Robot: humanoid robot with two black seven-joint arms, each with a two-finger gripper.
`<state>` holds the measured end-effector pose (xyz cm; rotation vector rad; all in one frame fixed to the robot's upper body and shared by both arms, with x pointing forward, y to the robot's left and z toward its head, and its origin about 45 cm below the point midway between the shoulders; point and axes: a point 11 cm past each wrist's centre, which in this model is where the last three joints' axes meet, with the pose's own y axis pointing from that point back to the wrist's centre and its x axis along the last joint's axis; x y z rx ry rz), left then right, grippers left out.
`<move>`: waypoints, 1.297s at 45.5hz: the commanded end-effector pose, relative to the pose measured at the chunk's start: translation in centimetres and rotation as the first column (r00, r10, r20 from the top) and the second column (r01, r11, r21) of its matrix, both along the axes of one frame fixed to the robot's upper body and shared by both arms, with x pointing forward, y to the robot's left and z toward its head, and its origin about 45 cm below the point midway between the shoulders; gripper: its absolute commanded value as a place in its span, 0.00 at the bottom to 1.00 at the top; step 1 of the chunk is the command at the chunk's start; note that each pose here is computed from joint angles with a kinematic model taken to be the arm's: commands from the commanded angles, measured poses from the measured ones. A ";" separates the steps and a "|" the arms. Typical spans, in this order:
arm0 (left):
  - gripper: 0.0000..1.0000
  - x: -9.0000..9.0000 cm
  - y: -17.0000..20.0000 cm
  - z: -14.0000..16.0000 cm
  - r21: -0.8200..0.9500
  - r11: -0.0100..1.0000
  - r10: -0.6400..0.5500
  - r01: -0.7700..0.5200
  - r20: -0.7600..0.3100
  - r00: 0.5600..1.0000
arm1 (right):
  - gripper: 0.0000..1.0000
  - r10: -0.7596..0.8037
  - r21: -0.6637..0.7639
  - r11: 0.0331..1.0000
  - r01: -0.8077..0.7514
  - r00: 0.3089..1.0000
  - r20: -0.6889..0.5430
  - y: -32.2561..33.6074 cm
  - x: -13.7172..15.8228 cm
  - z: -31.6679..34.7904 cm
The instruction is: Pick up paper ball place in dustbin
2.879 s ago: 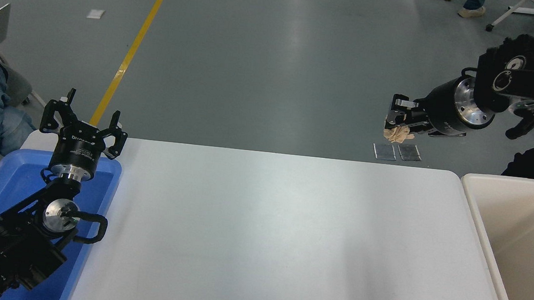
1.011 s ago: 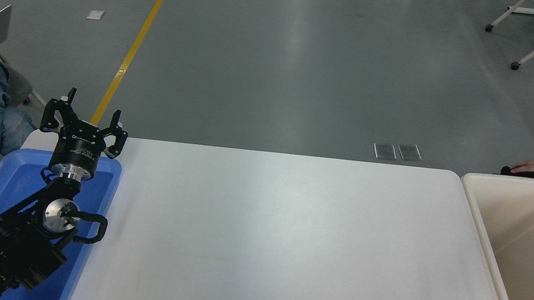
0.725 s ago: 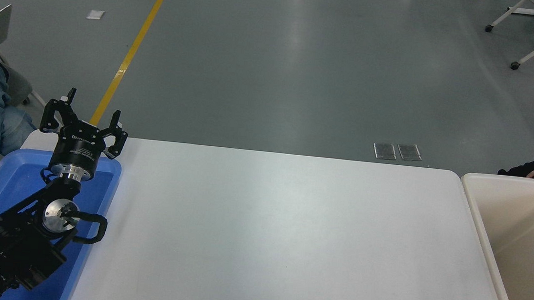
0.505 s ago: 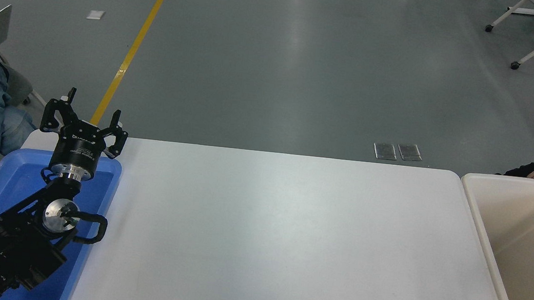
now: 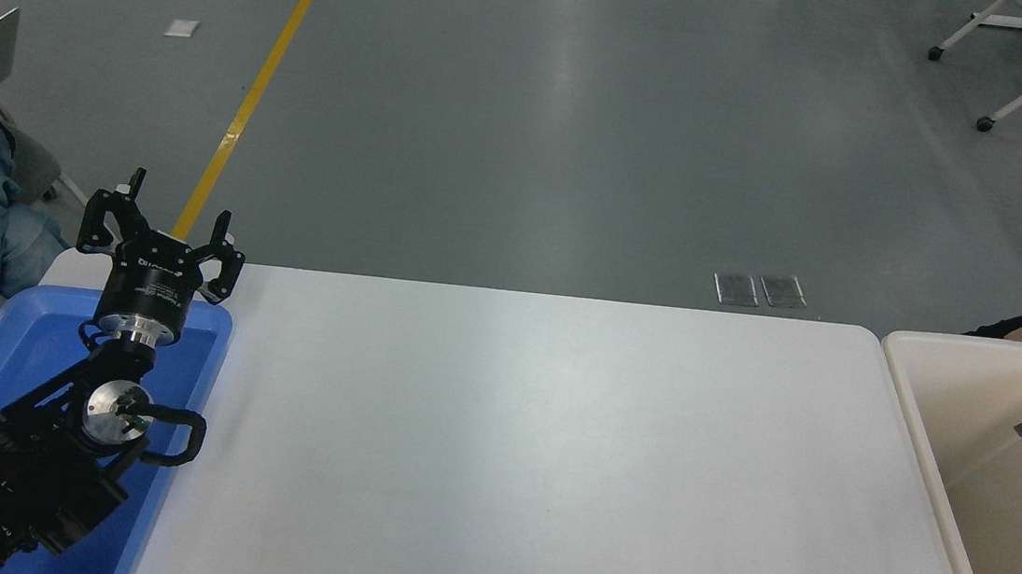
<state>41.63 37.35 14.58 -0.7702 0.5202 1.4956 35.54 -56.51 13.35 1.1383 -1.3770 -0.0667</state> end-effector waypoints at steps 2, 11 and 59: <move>0.99 0.0 0.0 0.0 0.001 1.000 0.001 -0.001 -0.001 1.000 | 1.00 0.159 0.020 0.987 -0.159 0.987 0.021 4.4 6.3 6.3; 0.99 0.0 0.0 0.0 0.000 1.000 0.000 0.000 0.000 1.000 | 1.00 0.381 0.044 0.924 -0.379 0.923 -0.050 13.0 10.8 9.2; 0.99 -0.1 0.0 -0.1 0.001 1.000 0.000 0.000 -0.004 1.000 | 1.00 0.869 0.440 0.455 -0.774 0.279 -0.408 39.8 2.1 17.3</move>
